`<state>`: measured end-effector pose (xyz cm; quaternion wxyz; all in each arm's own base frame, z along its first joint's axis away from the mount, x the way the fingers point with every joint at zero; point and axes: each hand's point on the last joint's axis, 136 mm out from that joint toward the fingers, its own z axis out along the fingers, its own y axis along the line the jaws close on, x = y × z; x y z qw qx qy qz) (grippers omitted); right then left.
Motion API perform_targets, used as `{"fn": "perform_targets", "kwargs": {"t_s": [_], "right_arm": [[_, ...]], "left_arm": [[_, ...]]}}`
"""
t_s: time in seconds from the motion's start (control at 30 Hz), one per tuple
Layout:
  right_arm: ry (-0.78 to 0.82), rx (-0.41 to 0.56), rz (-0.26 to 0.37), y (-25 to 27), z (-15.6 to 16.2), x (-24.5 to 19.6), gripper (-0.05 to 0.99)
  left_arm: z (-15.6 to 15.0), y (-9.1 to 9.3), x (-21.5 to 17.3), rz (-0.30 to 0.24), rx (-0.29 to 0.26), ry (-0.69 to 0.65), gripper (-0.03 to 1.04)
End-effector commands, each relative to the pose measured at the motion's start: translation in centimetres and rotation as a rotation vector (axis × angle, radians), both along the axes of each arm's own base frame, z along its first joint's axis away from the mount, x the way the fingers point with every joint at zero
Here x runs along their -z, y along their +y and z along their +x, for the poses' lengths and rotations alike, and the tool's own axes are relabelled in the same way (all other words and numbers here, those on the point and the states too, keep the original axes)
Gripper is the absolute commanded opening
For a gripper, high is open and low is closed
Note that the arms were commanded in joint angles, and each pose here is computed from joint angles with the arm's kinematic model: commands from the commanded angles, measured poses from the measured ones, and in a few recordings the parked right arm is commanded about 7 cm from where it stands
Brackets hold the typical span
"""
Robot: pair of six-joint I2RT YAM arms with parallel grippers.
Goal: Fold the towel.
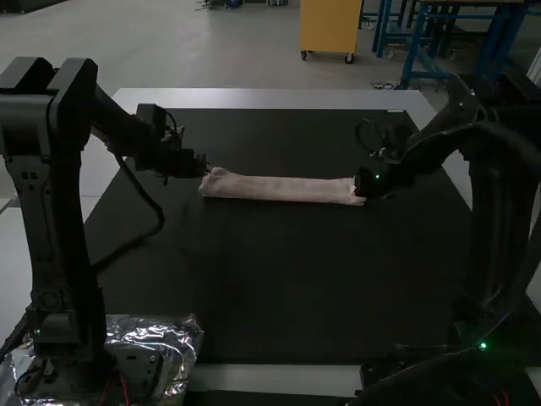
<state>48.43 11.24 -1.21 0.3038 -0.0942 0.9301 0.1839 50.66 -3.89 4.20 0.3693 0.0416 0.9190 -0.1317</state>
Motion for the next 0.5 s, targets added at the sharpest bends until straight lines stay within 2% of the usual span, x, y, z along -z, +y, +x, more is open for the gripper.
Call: {"fn": "perform_targets", "kwargs": {"t_s": [0.0, 0.23, 0.47], "right_arm": [[0.042, -0.019, 0.032, 0.4, -1.2, 0.9, -0.03], [-0.062, 0.063, 0.049, -3.4, 0.9, -4.8, -0.03], [-0.055, 0.046, 0.086, -2.7, -0.7, -7.0, -0.03]], "left_arm": [[0.6, 0.1, -3.8, -0.016, 0.007, -0.083, 0.97], [1.0, -0.1, -4.4, -0.01, 0.011, -0.104, 0.97], [1.7, -1.0, -5.7, -0.003, 0.027, -0.148, 0.97]]}}
